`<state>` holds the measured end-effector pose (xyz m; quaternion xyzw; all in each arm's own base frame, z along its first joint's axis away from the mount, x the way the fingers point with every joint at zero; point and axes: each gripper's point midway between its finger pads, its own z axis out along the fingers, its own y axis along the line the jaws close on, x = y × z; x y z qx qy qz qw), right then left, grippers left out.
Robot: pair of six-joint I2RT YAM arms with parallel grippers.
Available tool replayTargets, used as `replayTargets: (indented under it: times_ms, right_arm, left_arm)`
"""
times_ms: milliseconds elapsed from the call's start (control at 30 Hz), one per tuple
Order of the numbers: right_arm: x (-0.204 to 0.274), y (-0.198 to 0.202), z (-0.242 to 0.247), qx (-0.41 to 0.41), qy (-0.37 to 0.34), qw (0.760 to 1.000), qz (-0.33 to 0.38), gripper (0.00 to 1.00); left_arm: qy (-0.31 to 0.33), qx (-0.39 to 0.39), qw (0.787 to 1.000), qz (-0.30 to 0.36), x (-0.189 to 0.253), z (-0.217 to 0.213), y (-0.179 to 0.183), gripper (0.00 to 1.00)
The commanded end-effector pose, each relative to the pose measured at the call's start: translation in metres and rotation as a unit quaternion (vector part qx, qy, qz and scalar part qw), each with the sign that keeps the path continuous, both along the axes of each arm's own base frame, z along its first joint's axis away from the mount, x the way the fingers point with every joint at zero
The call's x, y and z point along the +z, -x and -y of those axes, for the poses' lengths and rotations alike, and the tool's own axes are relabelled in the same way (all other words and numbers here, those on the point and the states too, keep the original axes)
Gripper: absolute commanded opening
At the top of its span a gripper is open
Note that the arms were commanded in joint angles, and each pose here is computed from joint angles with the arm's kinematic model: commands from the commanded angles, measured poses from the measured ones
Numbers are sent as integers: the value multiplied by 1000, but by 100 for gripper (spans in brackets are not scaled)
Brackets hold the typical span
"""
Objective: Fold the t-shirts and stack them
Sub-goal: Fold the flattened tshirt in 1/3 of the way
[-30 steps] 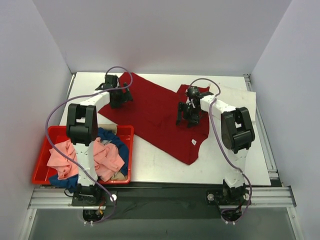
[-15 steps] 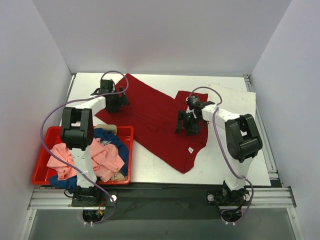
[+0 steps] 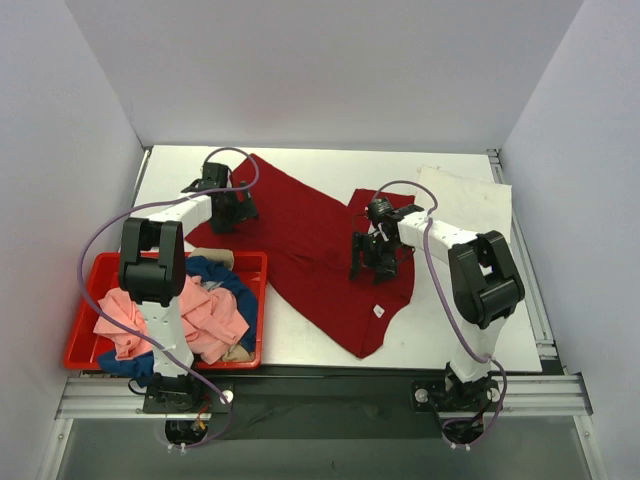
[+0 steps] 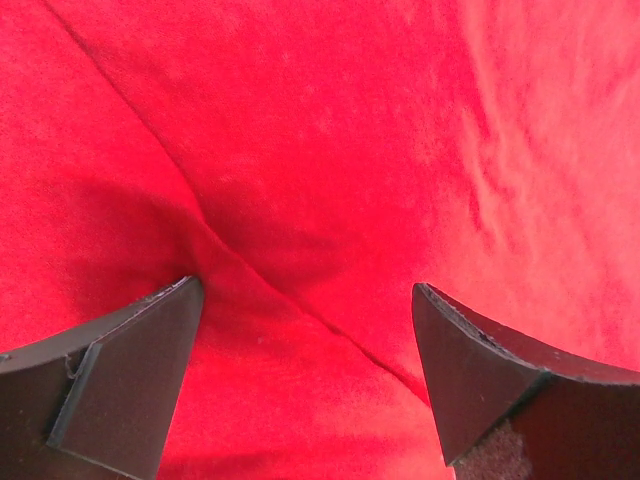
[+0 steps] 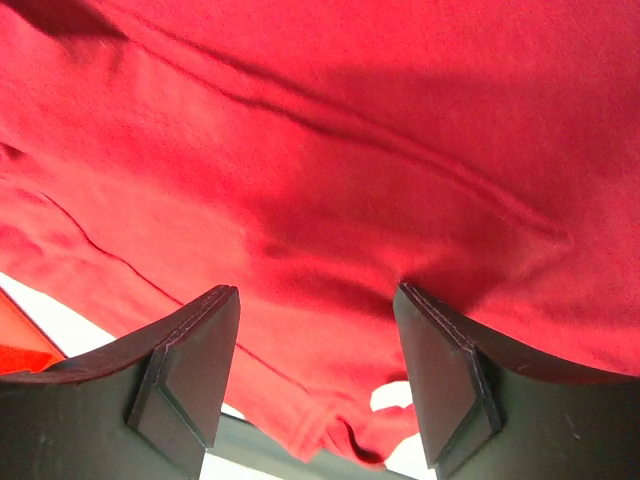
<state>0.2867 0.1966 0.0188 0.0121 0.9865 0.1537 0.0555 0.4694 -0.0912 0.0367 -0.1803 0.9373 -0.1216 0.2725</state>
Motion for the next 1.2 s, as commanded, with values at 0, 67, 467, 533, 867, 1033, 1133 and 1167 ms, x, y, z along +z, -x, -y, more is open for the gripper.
replayTargets:
  times_ms: [0, 67, 467, 533, 867, 1033, 1133, 1167]
  right_arm:
    - [19, 12, 17, 10, 44, 999, -23, 64]
    - [36, -8, 16, 2, 36, 999, 3, 65]
    - [12, -74, 11, 4, 40, 999, 13, 65]
    - [1, -73, 11, 5, 45, 999, 1, 65]
    - [-27, -36, 21, 4, 66, 996, -54, 64]
    - [-30, -12, 18, 11, 70, 995, -71, 64]
    - [-31, 6, 16, 18, 76, 994, -81, 64]
    - [-31, 14, 17, 18, 78, 993, -86, 64]
  left_arm:
    - [-15, -20, 1000, -5, 18, 8, -6, 97]
    - [-12, -23, 1000, 7, 26, 15, -18, 97]
    - [46, -52, 995, 69, 29, 55, -97, 97]
    - [56, -65, 993, 77, 23, 59, -100, 97]
    - [29, -35, 999, 9, -25, 26, -67, 97]
    - [6, -2, 1000, -31, -32, -3, -34, 97]
    - [-3, 1, 999, -42, -32, -13, -19, 97]
    - [-7, 1, 999, -45, -32, -15, -15, 97]
